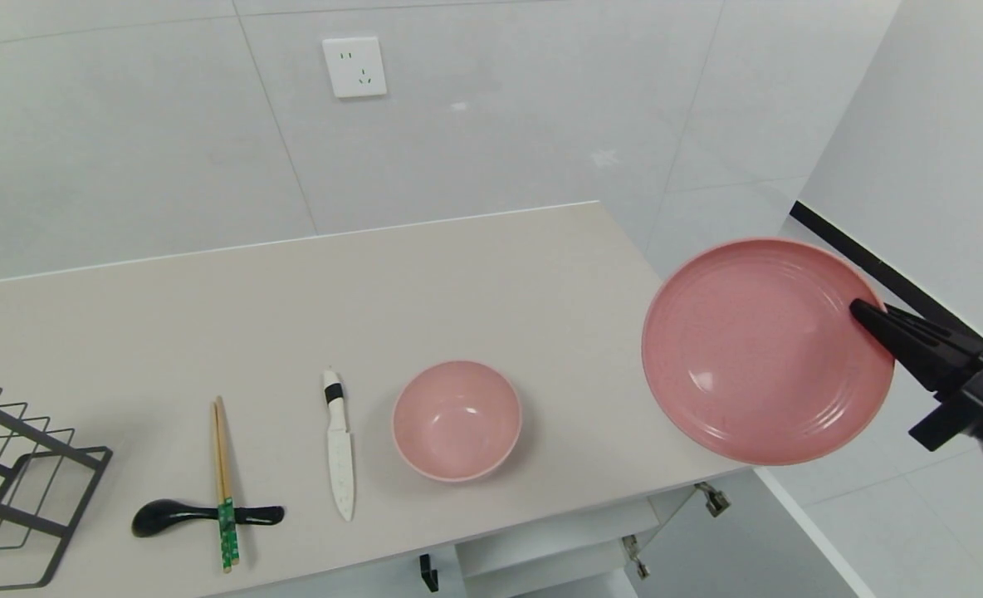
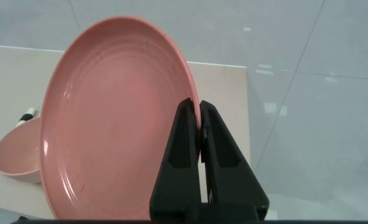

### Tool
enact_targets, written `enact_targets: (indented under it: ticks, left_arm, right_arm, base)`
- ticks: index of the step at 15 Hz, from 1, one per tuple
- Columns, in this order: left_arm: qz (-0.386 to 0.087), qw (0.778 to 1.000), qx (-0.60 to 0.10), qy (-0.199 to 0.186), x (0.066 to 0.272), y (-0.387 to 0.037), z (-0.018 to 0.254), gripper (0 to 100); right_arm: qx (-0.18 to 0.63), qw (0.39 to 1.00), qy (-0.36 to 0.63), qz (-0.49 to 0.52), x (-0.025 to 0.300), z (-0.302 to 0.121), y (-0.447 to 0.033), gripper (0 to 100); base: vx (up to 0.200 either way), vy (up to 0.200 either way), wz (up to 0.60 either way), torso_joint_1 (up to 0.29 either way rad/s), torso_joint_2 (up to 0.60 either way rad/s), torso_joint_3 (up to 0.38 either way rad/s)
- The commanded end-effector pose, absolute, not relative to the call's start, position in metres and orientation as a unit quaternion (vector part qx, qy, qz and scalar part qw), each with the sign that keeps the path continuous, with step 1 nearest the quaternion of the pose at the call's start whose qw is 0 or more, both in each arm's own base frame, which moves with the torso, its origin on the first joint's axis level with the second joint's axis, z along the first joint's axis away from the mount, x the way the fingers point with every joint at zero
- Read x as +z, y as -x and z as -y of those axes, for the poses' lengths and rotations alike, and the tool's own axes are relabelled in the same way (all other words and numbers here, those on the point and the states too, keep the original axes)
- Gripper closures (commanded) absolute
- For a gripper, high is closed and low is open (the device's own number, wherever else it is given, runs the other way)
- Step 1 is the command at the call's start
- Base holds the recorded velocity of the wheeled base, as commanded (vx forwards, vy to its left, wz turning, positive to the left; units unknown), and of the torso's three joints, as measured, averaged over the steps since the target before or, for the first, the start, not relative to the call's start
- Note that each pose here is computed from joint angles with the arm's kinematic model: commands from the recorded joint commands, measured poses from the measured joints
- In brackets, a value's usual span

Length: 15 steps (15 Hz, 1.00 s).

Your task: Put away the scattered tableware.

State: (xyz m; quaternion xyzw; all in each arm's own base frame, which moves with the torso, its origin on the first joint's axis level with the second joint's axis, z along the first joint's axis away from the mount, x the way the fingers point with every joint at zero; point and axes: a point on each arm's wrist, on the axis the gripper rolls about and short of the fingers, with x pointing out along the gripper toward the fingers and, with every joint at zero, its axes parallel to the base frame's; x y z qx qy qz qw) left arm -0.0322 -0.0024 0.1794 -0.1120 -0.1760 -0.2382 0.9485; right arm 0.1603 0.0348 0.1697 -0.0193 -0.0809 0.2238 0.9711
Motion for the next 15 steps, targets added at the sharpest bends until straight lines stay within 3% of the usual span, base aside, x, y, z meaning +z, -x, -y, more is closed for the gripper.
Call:
enact_targets:
  ticks: [1,4,5,6,8,9,10,12,13,15]
  left_arm:
    - [0.141,0.934,-0.289,0.153,0.208,0.009,0.005,0]
    - [0.169,0.919,-0.323,0.149,0.229,-0.016,0.012,0]
    - [0.165,0.919,-0.326,0.151,0.232,-0.042,0.019,0]
    - [0.159,0.916,-0.336,0.153,0.23,-0.056,0.025,0]
    - [0.152,0.889,-0.4,0.163,0.225,-0.067,0.037,0]
    - [0.12,0.867,-0.447,0.185,0.216,-0.069,0.043,0]
    - [0.102,0.862,-0.457,0.193,0.212,-0.069,0.043,0]
    - [0.074,0.862,-0.46,0.201,0.204,-0.069,0.043,0]
    - [0.013,0.872,-0.445,0.204,0.198,-0.083,0.048,0]
    - [-0.027,0.88,-0.428,0.203,0.194,-0.094,0.052,0]
  right_arm:
    - [0.231,0.97,0.019,0.078,0.168,-0.037,-0.159,100]
    - [0.244,0.968,0.018,0.064,0.163,-0.041,-0.155,100]
    - [0.254,0.965,0.017,0.061,0.161,-0.044,-0.154,100]
    - [0.259,0.964,0.017,0.06,0.161,-0.045,-0.153,100]
    - [0.261,0.963,0.018,0.058,0.159,-0.045,-0.152,100]
    - [0.263,0.963,0.018,0.057,0.159,-0.046,-0.151,100]
    - [0.265,0.962,0.018,0.058,0.159,-0.046,-0.15,100]
    - [0.266,0.962,0.017,0.058,0.159,-0.047,-0.15,100]
    - [0.269,0.962,0.017,0.052,0.157,-0.047,-0.148,100]
    - [0.269,0.962,0.017,0.046,0.154,-0.047,-0.147,100]
  base:
    - [0.0,0.0,0.0,0.0,0.0,0.0]
    - [0.0,0.0,0.0,0.0,0.0,0.0]
    - [0.0,0.0,0.0,0.0,0.0,0.0]
    - [0.0,0.0,0.0,0.0,0.0,0.0]
    - [0.0,0.0,0.0,0.0,0.0,0.0]
    - [0.0,0.0,0.0,0.0,0.0,0.0]
    - [0.0,0.0,0.0,0.0,0.0,0.0]
    - [0.0,0.0,0.0,0.0,0.0,0.0]
    - [0.0,0.0,0.0,0.0,0.0,0.0]
    - [0.0,0.0,0.0,0.0,0.0,0.0]
